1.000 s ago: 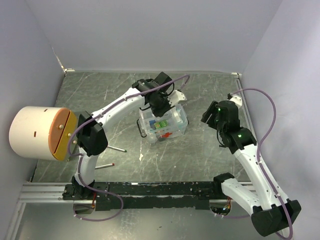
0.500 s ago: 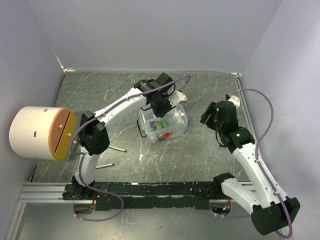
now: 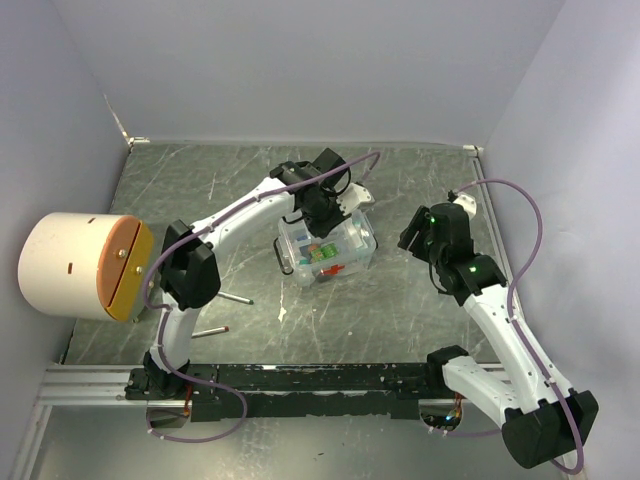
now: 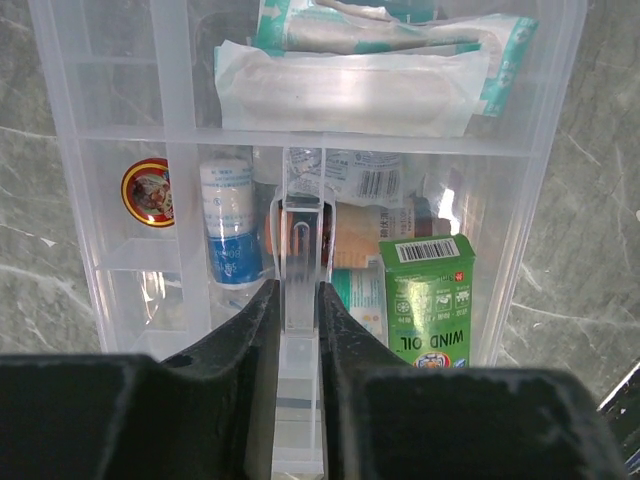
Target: Organize the medicine kit
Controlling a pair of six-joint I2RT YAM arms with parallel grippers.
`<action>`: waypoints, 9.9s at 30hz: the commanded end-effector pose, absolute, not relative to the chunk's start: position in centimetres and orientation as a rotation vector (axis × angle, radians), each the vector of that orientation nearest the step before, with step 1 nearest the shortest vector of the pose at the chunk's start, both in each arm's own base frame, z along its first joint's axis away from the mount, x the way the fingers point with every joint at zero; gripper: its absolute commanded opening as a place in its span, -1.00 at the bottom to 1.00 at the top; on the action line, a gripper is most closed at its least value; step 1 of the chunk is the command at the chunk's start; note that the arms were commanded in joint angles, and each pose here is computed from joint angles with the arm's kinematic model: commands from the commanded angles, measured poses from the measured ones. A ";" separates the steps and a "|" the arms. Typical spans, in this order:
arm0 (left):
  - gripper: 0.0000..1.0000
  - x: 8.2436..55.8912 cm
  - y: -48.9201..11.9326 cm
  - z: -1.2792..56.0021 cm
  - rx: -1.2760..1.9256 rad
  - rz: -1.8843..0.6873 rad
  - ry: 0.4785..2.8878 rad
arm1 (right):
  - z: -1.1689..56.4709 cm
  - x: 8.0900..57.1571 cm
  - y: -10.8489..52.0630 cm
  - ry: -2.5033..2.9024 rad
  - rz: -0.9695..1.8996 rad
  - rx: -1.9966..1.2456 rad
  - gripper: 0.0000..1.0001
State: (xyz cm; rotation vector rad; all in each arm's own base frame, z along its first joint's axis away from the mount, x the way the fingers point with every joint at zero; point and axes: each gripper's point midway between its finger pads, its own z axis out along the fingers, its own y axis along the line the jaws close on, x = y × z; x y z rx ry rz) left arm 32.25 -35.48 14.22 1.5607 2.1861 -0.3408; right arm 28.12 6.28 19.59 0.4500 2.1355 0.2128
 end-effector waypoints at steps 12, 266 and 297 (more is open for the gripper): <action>0.30 32.1 -35.9 14.7 1.517 -0.384 2.215 | 20.3 28.3 6.4 2.109 0.233 0.454 0.21; 0.28 24.4 -43.2 2.6 0.440 -0.796 2.368 | 2.2 25.7 3.4 2.511 0.218 0.800 -0.18; 0.30 25.5 -44.4 3.2 0.551 -0.822 2.345 | 1.4 23.6 6.9 2.502 0.504 0.855 0.32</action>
